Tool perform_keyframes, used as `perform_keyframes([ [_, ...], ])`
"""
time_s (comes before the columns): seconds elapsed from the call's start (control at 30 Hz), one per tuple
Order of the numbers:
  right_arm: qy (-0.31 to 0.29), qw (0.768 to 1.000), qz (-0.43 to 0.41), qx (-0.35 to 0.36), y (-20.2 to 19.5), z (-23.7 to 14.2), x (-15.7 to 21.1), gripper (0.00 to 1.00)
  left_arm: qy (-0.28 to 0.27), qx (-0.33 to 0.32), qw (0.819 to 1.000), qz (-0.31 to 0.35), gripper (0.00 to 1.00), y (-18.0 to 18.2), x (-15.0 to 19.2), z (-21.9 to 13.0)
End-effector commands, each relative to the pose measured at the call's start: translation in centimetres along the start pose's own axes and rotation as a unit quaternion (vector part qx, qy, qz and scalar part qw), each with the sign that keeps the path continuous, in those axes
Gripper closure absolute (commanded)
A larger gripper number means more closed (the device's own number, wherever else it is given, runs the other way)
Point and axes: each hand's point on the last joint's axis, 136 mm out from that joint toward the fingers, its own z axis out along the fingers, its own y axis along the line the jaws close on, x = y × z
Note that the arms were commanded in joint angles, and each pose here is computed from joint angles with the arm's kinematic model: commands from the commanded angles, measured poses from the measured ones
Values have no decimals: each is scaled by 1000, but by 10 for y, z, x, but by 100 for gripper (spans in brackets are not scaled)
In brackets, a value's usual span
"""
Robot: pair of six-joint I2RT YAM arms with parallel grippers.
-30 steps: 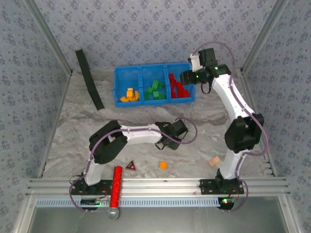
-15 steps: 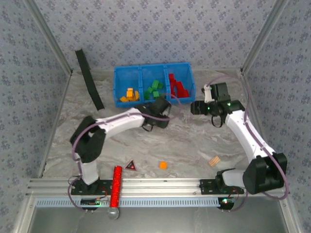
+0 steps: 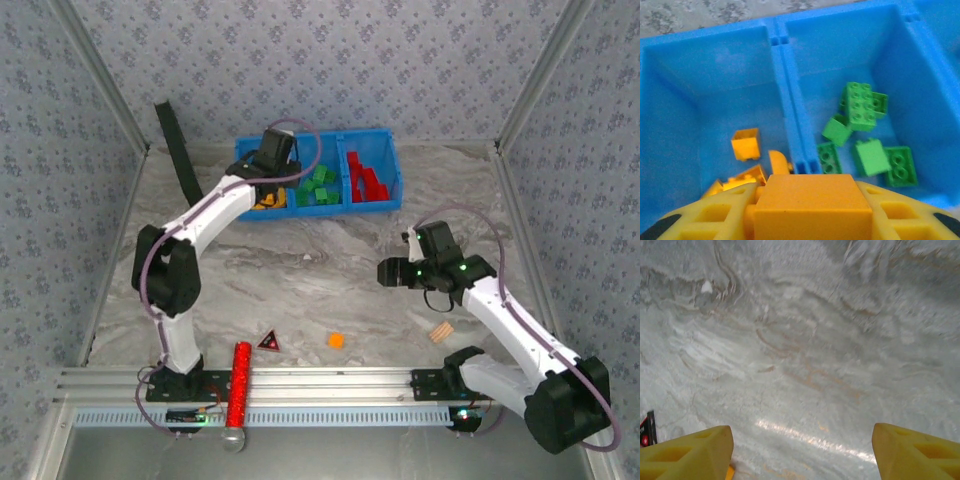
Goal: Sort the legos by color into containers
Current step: Place the lego in the container.
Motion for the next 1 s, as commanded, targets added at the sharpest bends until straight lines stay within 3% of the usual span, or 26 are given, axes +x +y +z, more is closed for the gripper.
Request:
perform_keyframes([
  [0.0, 38, 999, 29, -8, 3, 8, 27, 25, -1, -13, 999, -31, 62, 20, -10, 24],
  [0.23, 56, 998, 24, 0, 8, 25, 46, 25, -9, -33, 997, -76, 62, 49, -25, 71],
  [0.5, 75, 997, 25, 5, 13, 38, 67, 25, 8, -50, 994, -95, 60, 58, -18, 114],
  [0.97, 73, 996, -7, 44, 10, 39, 58, 24, 32, -62, 991, -110, 44, 67, 2, 122],
])
